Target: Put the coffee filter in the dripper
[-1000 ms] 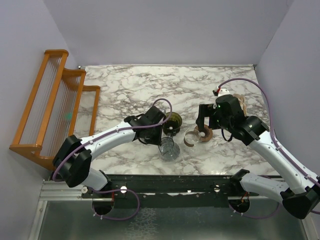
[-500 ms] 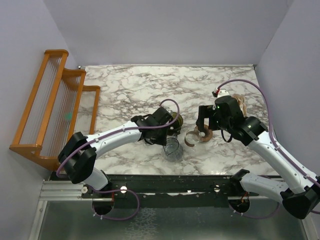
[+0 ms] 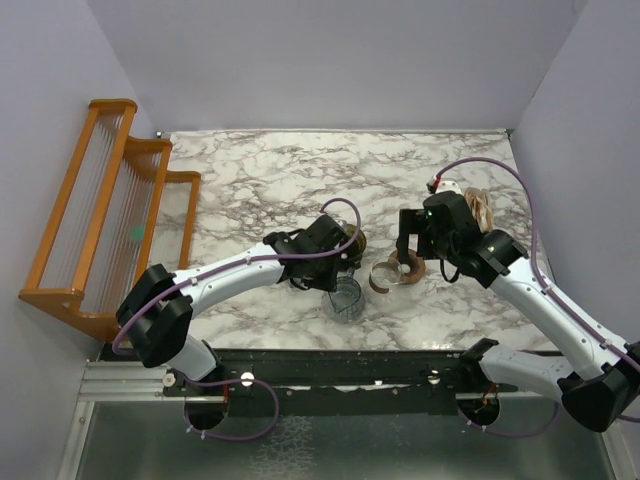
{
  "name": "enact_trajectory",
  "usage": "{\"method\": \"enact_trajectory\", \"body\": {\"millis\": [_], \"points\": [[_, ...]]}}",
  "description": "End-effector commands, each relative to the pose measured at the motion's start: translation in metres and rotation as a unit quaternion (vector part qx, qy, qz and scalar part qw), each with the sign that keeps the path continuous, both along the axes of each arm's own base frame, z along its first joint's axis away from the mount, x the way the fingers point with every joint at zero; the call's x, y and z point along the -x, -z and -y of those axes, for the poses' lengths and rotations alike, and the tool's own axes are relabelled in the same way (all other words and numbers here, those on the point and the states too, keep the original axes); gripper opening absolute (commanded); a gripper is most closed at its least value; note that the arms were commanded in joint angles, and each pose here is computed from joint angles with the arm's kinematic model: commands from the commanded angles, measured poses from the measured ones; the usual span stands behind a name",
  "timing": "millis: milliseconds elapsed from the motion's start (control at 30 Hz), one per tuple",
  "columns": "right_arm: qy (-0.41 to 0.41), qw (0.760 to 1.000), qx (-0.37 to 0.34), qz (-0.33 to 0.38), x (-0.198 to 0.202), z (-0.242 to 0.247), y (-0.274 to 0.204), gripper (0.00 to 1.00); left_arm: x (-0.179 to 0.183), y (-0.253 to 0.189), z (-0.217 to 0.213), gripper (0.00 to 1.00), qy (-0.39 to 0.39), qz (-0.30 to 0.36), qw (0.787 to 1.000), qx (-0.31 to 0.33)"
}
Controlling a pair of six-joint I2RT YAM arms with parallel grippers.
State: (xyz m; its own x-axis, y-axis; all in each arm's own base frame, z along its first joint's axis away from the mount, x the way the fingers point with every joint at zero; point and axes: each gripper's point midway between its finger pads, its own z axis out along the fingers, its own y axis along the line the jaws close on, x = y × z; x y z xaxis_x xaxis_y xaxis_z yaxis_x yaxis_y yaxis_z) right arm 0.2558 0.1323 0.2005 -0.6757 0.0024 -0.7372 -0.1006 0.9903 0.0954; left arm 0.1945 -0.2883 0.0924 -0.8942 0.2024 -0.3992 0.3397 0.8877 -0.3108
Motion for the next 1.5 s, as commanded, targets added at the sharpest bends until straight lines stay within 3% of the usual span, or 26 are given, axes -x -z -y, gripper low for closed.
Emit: {"method": "enact_trajectory", "body": {"millis": [0, 533, 867, 1467], "points": [[0.037, 0.999, 0.029, -0.025, 0.000, 0.012, 0.019, 1.00, -0.008, -0.013, 0.000, 0.33, -0.013, 0.028, 1.000, 0.004], [0.074, 0.993, 0.046, -0.075, -0.007, 0.028, 0.077, 0.88, -0.015, -0.054, -0.012, 0.56, -0.019, 0.090, 0.996, 0.023], [0.086, 0.989, -0.003, -0.120, -0.009, 0.033, 0.116, 0.78, -0.021, -0.077, -0.025, 0.62, -0.028, 0.137, 0.990, 0.025], [0.144, 0.979, -0.018, -0.141, -0.027, 0.047, 0.153, 0.67, -0.023, -0.096, -0.047, 0.80, -0.041, 0.186, 0.981, 0.021]]}}
